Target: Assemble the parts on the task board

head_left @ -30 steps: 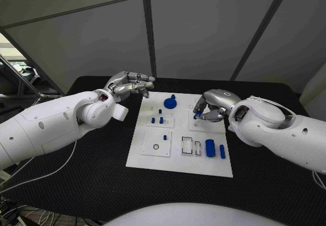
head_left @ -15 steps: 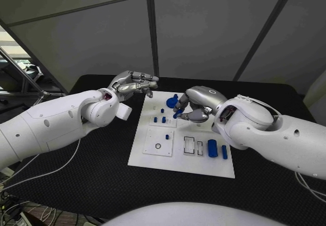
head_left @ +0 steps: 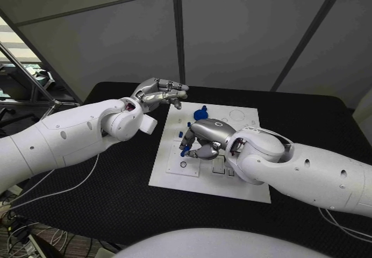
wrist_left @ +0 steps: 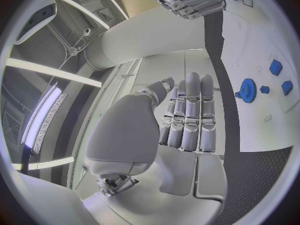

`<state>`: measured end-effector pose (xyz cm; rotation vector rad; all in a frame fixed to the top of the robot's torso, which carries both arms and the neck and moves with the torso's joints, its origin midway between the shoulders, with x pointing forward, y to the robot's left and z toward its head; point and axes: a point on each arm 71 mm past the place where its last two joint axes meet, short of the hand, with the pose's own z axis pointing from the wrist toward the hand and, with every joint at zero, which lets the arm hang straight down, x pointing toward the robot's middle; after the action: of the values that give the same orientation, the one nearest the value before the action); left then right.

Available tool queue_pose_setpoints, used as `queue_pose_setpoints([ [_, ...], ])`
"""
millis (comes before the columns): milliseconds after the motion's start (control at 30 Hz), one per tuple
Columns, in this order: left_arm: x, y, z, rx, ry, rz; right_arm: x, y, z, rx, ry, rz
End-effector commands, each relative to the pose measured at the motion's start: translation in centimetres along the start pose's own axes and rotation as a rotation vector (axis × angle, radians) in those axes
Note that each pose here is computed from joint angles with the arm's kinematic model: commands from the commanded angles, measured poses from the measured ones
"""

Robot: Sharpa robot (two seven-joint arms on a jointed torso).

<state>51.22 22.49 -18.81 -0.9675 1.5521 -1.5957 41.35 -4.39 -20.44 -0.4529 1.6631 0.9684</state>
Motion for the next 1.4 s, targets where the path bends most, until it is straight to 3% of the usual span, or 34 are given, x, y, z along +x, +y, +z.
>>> queue_pose_setpoints([
  [33, 0.13, -0.15, 0.10, 0.009, 0.008, -0.008, 0.6, 0.2, 0.3, -0.031, 0.034, 0.005],
  [500, 0.29, -0.14, 0.19, 0.009, 0.013, -0.010, 2.4, -0.4, 0.8, -0.006, 0.101, -0.025],
  [1067, 0.25, -0.13, 0.15, 0.007, 0.015, -0.010, 2.9, -0.8, 0.9, 0.026, 0.144, -0.080],
  [1400, 0.25, -0.12, 0.15, 0.005, 0.016, -0.010, 3.2, -0.3, 1.1, 0.011, 0.164, -0.087],
])
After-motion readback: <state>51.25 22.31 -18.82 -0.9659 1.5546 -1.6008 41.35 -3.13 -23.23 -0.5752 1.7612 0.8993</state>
